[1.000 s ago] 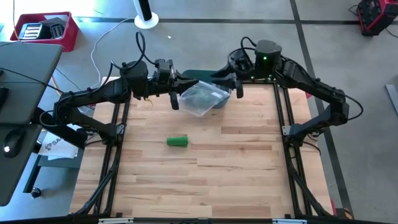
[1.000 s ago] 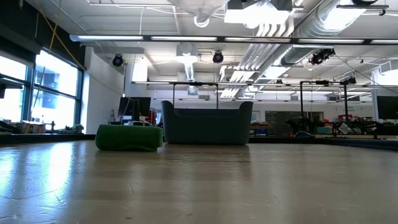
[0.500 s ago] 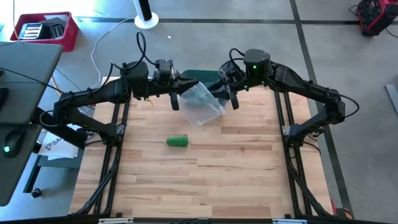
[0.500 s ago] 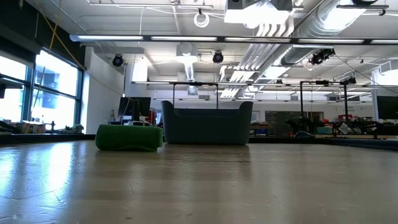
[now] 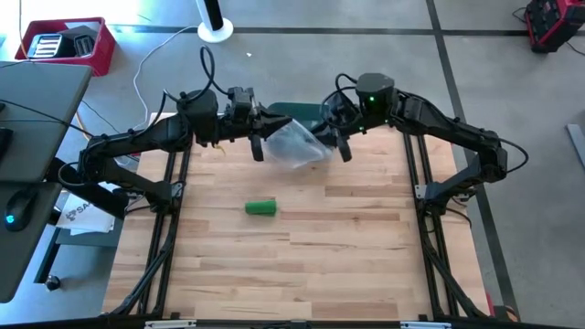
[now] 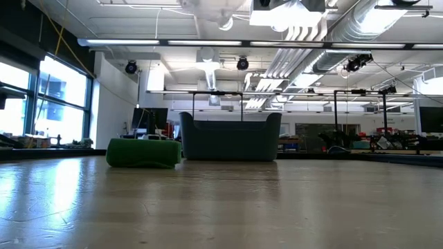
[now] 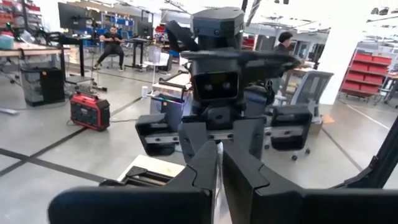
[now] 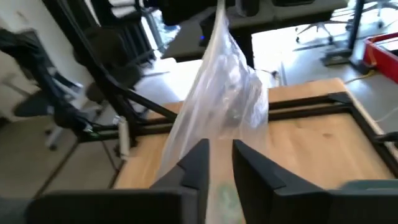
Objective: Roll bandage
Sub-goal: Open the transparent zip bag
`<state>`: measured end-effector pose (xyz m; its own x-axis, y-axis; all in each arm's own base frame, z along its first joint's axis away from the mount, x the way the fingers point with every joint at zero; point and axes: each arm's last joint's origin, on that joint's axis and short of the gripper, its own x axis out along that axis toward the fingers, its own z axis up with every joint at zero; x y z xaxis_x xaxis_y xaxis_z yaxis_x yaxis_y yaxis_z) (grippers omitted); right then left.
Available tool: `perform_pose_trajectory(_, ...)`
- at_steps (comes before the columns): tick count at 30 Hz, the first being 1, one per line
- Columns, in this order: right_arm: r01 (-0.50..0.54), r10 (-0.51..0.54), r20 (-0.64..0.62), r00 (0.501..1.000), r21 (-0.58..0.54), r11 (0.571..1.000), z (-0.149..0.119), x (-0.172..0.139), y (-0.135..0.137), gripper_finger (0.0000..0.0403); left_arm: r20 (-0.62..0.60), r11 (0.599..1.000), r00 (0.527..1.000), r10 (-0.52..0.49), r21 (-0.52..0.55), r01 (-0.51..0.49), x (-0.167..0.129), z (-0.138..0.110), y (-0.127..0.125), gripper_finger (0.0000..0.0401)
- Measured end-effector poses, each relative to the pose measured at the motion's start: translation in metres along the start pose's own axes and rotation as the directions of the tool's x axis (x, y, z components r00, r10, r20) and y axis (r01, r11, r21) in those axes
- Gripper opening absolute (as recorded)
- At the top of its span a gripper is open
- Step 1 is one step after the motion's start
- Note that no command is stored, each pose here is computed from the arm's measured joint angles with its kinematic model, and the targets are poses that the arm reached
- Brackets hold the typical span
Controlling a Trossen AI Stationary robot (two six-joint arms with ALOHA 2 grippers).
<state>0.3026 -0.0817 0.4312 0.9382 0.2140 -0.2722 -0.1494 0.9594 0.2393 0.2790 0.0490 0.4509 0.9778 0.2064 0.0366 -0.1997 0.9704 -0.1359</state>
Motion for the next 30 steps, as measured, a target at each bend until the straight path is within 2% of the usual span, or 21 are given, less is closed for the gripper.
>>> perform_pose_trajectory(5, 0.039, -0.04, -0.025, 0.999, -0.037, 0.999, -0.003, 0.0, -0.001, 0.0008, -0.008, 1.0, 1.0, 0.0, -0.018, 0.0, 0.0, -0.001, 0.0, 0.0042)
perform_pose_trajectory(10, 0.109, -0.111, -0.038, 0.993, -0.053, 0.993, -0.005, -0.001, -0.003, 0.0002, -0.016, 1.0, 1.0, 0.002, -0.025, -0.002, 0.0, -0.002, 0.0, 0.0051)
perform_pose_trajectory(13, 0.153, -0.158, -0.081, 0.984, -0.063, 0.986, -0.009, -0.002, -0.004, 0.0001, -0.016, 0.999, 1.0, 0.001, -0.036, -0.002, 0.0, -0.002, 0.0, 0.0051)
perform_pose_trajectory(16, 0.145, -0.149, -0.163, 0.975, -0.04, 0.989, -0.017, -0.003, -0.004, 0.0002, -0.023, 0.999, 1.0, -0.001, -0.036, 0.001, 0.0, -0.002, 0.0, 0.0051)
perform_pose_trajectory(19, 0.096, -0.102, -0.27, 0.957, -0.034, 0.995, -0.029, -0.004, -0.002, 0.0007, -0.082, 0.999, 0.996, -0.032, -0.047, 0.028, 0.001, -0.008, 0.0, 0.0051)
perform_pose_trajectory(23, -0.019, -0.002, -0.424, 0.906, -0.046, 0.999, -0.058, 0.0, -0.001, 0.0028, -0.248, 0.996, 0.967, -0.049, -0.081, 0.03, 0.005, -0.028, 0.001, 0.0051)
perform_pose_trajectory(28, -0.216, 0.138, -0.544, 0.828, -0.082, 0.973, -0.116, 0.019, -0.004, 0.0096, -0.5, 0.989, 0.866, -0.012, -0.134, -0.063, 0.013, -0.063, 0.006, 0.0051)
perform_pose_trajectory(30, -0.281, 0.173, -0.546, 0.82, -0.121, 0.952, -0.144, 0.03, -0.007, 0.012, -0.573, 0.981, 0.82, -0.001, -0.158, -0.109, 0.018, -0.076, 0.007, 0.0051)
